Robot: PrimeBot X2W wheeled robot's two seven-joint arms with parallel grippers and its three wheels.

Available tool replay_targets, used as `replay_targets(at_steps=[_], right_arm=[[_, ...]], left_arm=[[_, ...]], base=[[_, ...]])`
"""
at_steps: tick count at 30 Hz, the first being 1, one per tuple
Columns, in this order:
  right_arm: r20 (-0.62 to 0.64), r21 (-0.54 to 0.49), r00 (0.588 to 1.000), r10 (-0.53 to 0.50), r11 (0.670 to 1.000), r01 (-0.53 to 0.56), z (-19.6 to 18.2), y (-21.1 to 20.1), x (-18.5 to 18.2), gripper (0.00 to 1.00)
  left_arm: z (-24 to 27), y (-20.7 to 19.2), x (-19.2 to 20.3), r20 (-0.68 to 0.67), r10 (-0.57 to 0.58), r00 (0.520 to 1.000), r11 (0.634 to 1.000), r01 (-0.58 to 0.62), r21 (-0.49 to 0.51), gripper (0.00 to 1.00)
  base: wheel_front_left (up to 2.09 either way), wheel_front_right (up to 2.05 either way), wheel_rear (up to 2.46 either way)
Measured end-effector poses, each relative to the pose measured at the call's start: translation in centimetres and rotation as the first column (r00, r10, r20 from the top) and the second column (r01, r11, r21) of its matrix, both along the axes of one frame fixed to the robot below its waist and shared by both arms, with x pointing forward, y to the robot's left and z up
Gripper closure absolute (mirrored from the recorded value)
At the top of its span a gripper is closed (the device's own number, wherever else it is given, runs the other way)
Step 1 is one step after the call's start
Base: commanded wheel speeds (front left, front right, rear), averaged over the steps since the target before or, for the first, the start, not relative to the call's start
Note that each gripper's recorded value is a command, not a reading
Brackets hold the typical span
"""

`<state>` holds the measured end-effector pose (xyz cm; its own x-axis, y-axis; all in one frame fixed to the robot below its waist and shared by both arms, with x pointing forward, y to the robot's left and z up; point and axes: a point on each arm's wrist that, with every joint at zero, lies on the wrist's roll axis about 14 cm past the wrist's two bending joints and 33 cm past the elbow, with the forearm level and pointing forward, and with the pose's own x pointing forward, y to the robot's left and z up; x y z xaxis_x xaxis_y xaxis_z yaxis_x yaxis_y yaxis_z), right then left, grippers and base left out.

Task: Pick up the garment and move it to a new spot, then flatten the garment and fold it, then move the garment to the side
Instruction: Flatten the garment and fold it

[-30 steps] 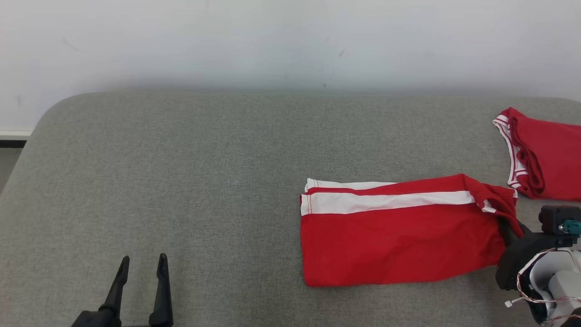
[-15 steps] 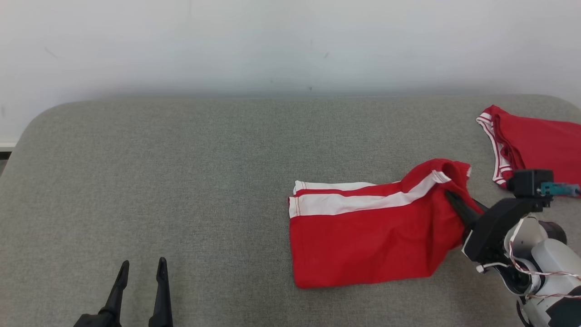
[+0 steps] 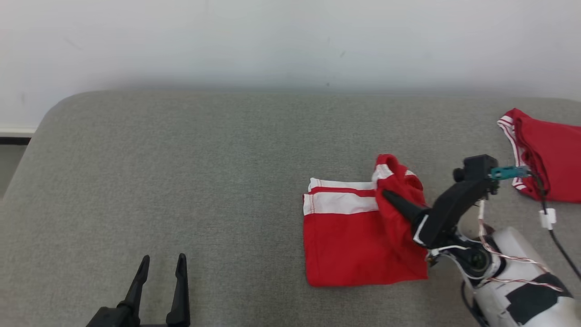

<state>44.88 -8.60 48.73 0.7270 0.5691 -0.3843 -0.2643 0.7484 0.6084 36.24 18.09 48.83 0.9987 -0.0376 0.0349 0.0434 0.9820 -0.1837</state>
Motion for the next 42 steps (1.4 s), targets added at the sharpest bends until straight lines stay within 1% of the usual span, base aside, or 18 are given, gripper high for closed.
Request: replay_targets(at_steps=[1, 2, 5, 6, 10, 11, 14, 16, 17, 18, 22, 25, 28, 30, 33, 37, 42], right_arm=[[-0.014, -0.006, 0.999, 0.038, 0.999, -0.038, -0.4, 1.6, -0.1, 1.0], [-0.014, -0.006, 0.999, 0.038, 0.999, -0.038, -0.4, 1.6, -0.1, 1.0], [-0.014, -0.026, 0.997, 0.076, 0.997, -0.077, -0.9, 3.5, -0.1, 1.0], [-0.009, -0.062, 0.995, 0.099, 0.993, -0.099, -1.3, 4.0, -0.2, 1.0], [-0.006, -0.108, 0.994, 0.113, 0.988, -0.113, -2.4, 5.0, -0.1, 1.0], [-0.011, -0.092, 0.994, 0.105, 0.99, -0.105, -2.6, 5.3, 0.0, 1.0], [-0.006, -0.093, 0.995, 0.103, 0.99, -0.103, -3.1, 6.2, 0.1, 1.0], [-0.013, -0.112, 0.995, 0.102, 0.988, -0.103, -3.8, 6.2, 0.1, 1.0], [-0.012, -0.113, 0.995, 0.099, 0.989, -0.1, -4.0, 6.3, 0.0, 0.31], [-0.012, -0.109, 0.995, 0.095, 0.989, -0.096, -4.2, 6.4, 0.0, 0.0], [0.049, -0.108, 0.995, 0.086, 0.991, -0.08, -3.3, 6.6, 0.1, 0.0], [0.135, -0.097, 0.989, 0.059, 0.994, -0.046, -1.5, 6.0, 0.6, 0.0], [0.245, -0.1, 0.969, 0.014, 0.995, 0.01, 0.6, 4.3, 1.2, 0.0], [0.341, -0.122, 0.94, -0.007, 0.991, 0.051, 2.3, 3.0, 1.6, 0.0], [0.441, -0.11, 0.896, -0.062, 0.986, 0.122, 4.3, 0.9, 1.7, 0.0], [0.537, -0.107, 0.835, -0.12, 0.972, 0.208, 5.8, -1.9, 1.2, 0.0], [0.596, -0.09, 0.778, -0.196, 0.947, 0.307, 6.2, -5.2, -0.1, 0.0]], left_arm=[[-0.1, 0.0, -0.1, -0.003, 0.002, 1.0, 1.0, -0.002, -0.003, 0.0], [-0.1, 0.0, -0.1, -0.003, 0.002, 1.0, 1.0, -0.002, -0.003, 0.0], [-0.1, 0.2, -0.1, -0.005, 0.007, 1.0, 1.0, -0.007, -0.008, 0.0], [-0.2, 0.2, -0.1, -0.008, 0.01, 1.0, 1.0, -0.01, -0.01, 0.0], [-0.4, 0.5, -0.3, -0.015, 0.022, 1.0, 1.0, -0.022, -0.015, 0.0], [-0.4, 0.6, -0.3, -0.015, 0.026, 1.0, 1.0, -0.027, -0.017, 0.0], [-0.6, 0.7, -0.2, -0.022, 0.031, 0.999, 0.999, -0.031, -0.019, 0.0], [-0.6, 0.7, -0.1, -0.024, 0.031, 0.999, 0.999, -0.032, -0.022, 0.0], [-0.7, 0.7, -0.1, -0.026, 0.034, 0.999, 0.999, -0.034, -0.022, 0.0], [-0.7, 0.7, 0.0, -0.027, 0.035, 0.999, 0.999, -0.036, -0.022, 0.0], [-0.7, 0.8, 0.1, -0.026, 0.038, 0.999, 0.999, -0.038, -0.021, 0.0], [-0.5, 0.9, 0.2, -0.021, 0.039, 0.999, 0.999, -0.039, -0.015, 0.0], [-0.3, 0.9, 0.3, -0.013, 0.038, 0.999, 0.999, -0.038, -0.009, 0.0], [-0.1, 0.9, 0.3, -0.006, 0.037, 0.999, 0.999, -0.037, -0.005, 0.0], [0.0, 0.7, 0.3, 0.0, 0.029, 1.0, 1.0, -0.029, -0.001, 0.0], [0.5, 0.5, 0.7, 0.014, 0.018, 1.0, 1.0, -0.018, 0.005, 0.0], [0.8, 0.0, 1.0, 0.026, 0.002, 1.0, 1.0, -0.002, 0.013, 0.0]], base=[[0.0, 0.0, 0.0], [0.0, 0.0, 0.0], [0.0, 0.0, 0.0], [0.0, 0.0, 0.0], [0.0, 0.0, 0.0], [0.0, 0.0, 0.0], [0.0, 0.0, 0.0], [0.0, 0.0, 0.0], [0.0, 0.0, 0.0], [0.0, 0.0, 0.0], [0.0, 0.0, 0.0], [0.0, 0.0, 0.0], [0.0, 0.0, 0.0], [0.0, 0.0, 0.0], [0.0, 0.0, 0.0], [0.0, 0.0, 0.0], [0.0, 0.0, 0.0]])
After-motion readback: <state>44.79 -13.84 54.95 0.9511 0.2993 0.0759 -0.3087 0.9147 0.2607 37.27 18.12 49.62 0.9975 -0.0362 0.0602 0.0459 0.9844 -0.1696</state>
